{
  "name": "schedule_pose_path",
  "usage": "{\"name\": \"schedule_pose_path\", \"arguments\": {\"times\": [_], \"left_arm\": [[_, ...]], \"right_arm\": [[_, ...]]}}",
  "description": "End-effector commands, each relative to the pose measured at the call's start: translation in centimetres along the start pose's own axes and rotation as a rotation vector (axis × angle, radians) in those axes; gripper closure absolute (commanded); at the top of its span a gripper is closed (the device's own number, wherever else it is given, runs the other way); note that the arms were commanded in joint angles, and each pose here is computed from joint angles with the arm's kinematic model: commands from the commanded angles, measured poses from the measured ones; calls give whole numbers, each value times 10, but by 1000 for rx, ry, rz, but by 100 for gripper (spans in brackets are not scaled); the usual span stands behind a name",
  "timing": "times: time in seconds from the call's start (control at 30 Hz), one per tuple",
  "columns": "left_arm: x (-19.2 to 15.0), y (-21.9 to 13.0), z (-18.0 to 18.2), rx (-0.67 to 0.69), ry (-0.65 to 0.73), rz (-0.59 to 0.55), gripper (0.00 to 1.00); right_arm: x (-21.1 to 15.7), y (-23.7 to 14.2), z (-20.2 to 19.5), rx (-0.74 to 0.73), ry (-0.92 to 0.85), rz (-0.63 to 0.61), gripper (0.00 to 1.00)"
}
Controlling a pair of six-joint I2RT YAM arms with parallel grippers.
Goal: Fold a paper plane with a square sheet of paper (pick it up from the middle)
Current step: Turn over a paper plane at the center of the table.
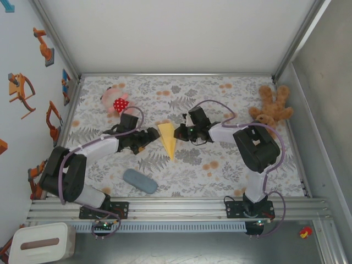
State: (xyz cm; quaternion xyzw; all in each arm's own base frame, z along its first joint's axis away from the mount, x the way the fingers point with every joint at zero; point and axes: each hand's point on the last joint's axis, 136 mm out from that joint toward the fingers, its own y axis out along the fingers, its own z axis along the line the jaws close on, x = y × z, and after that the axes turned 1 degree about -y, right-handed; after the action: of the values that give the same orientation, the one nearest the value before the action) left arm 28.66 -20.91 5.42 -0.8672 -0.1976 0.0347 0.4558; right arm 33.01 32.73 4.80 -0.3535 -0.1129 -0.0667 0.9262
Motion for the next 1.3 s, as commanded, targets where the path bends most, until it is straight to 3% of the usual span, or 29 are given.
{"name": "schedule_pose_path", "arguments": {"times": [0.0, 0.37, 0.77, 1.27], "left_arm": [[0, 10, -20, -19, 12, 23, 17], [-4, 32, -38, -52, 35, 65, 38], [0, 31, -59, -95, 95, 53, 43], [2, 53, -61, -39, 125, 127, 75]], "right_arm": [[4, -6, -1, 30, 1, -30, 100], [1, -13, -20, 25, 25, -46, 100], [2, -12, -19, 25, 25, -40, 100], [6, -14, -14, 31, 22, -43, 100]]}}
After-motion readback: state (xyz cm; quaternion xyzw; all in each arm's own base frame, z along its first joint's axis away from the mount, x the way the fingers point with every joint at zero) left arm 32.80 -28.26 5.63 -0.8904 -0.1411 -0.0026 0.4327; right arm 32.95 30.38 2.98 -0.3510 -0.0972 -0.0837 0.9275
